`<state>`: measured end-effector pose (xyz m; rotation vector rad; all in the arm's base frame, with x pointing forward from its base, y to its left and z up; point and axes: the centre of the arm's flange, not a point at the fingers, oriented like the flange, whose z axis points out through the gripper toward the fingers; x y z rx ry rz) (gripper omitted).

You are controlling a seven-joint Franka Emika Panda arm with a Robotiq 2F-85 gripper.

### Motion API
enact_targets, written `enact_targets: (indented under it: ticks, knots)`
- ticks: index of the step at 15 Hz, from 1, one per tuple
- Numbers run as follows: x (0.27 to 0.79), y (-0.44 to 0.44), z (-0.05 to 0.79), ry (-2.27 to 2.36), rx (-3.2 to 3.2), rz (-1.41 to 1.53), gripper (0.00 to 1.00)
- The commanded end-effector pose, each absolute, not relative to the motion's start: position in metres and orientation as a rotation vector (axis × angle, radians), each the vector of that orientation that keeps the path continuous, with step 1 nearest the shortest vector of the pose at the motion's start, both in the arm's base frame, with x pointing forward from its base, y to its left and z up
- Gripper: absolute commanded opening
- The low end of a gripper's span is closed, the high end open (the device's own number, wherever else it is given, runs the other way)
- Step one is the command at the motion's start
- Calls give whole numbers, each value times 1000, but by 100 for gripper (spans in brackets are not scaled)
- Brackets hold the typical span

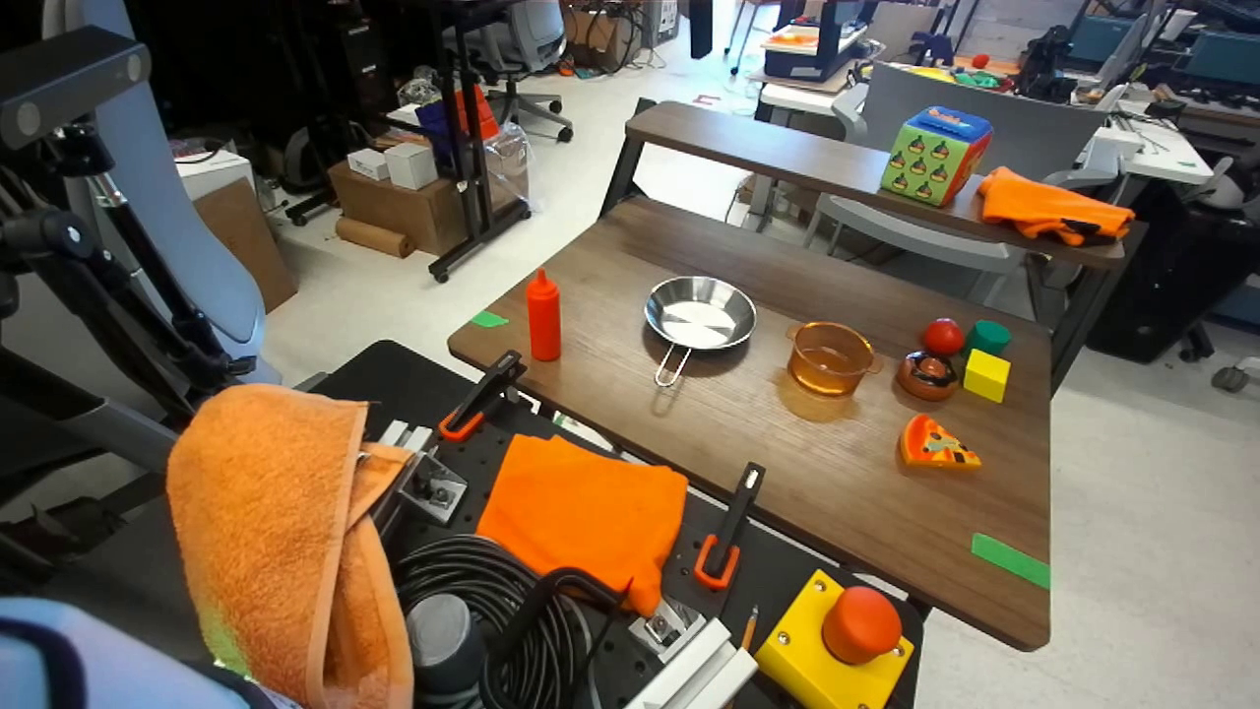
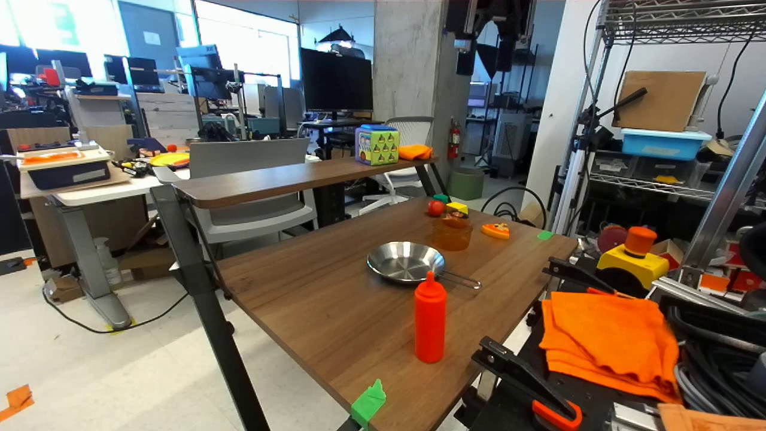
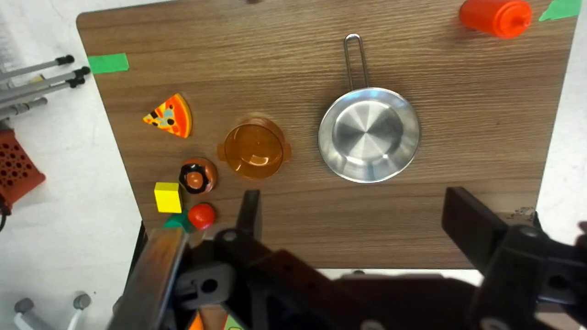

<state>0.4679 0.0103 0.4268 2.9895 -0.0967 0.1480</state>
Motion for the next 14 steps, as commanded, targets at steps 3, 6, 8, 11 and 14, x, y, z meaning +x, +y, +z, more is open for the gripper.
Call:
enact_targets:
  ticks: [3, 6, 8, 11, 14]
  knots:
    - [464, 8, 416, 79, 2980, 298, 100]
    - [468, 6, 413, 34, 3067, 314, 100]
    - [470, 2, 412, -29, 3150, 288, 100]
    - [471, -3, 407, -99, 3265, 257, 100]
    - [472, -2, 403, -133, 3295, 213, 100]
